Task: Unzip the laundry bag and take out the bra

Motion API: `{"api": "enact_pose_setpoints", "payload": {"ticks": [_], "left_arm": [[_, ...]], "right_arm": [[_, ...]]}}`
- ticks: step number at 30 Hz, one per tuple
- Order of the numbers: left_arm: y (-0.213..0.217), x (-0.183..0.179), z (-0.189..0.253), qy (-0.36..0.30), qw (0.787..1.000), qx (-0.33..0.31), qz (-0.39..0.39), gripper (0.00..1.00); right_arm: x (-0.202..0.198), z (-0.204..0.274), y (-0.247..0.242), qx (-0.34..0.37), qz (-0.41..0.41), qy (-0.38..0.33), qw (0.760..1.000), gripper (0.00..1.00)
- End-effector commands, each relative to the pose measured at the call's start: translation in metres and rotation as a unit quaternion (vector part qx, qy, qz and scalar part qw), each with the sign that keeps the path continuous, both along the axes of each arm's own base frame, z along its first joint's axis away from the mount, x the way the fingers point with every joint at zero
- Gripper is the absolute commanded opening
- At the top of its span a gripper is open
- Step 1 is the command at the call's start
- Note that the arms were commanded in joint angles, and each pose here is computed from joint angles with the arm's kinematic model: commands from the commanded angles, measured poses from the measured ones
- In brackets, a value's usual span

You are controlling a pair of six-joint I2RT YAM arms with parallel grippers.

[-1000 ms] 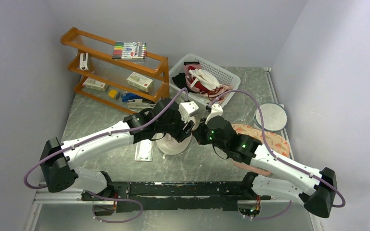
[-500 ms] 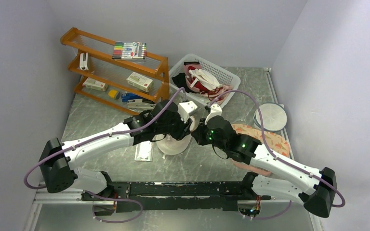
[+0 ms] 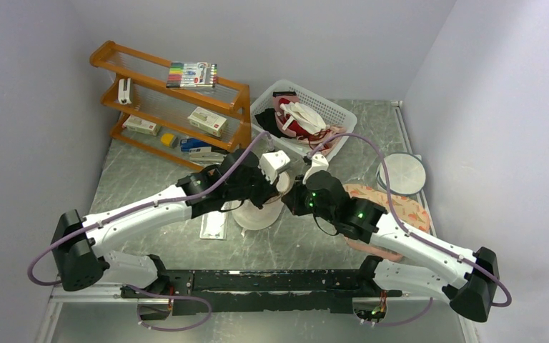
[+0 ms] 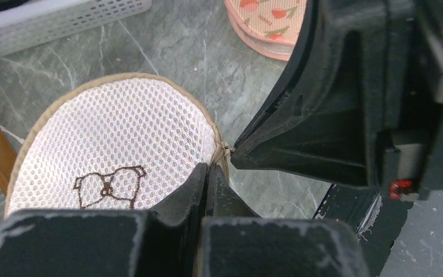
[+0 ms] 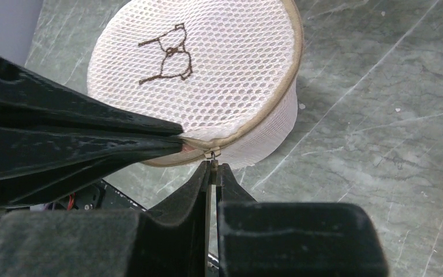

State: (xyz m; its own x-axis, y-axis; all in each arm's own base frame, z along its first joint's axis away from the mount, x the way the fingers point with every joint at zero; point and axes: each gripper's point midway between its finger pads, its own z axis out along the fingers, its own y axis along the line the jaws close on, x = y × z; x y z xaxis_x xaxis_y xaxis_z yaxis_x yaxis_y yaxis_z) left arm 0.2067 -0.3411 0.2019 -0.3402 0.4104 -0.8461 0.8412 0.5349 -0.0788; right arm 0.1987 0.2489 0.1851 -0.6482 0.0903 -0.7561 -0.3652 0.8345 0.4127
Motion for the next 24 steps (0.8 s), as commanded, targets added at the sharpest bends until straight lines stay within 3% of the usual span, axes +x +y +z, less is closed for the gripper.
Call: {"api": "enact_pose_setpoints", "payload": {"ticks": [1, 10, 18, 24], "left_arm": [[0.005, -0.003, 0.029, -0.036, 0.999, -0.029, -0.011, 0.07], [0.012, -0.009, 0.043, -0.037, 0.997, -0.063, 0.000, 0.07], [0.013, -0.021, 0.043, -0.007, 0.996, -0.084, -0.001, 0.07], [0.025, -0.027, 0.029, 0.019, 0.997, -0.077, 0.020, 0.07]], "right_arm": [[0.001, 0.005, -0.003, 0.012, -0.013, -0.004, 1.000, 0.00], [0.035, 0.006, -0.032, -0.084, -0.061, -0.018, 0.994, 0.00], [0.089, -0.012, -0.053, -0.094, -0.055, -0.001, 0.994, 0.00], [0.089, -0.010, -0.042, -0.082, -0.013, 0.015, 0.996, 0.00]]}}
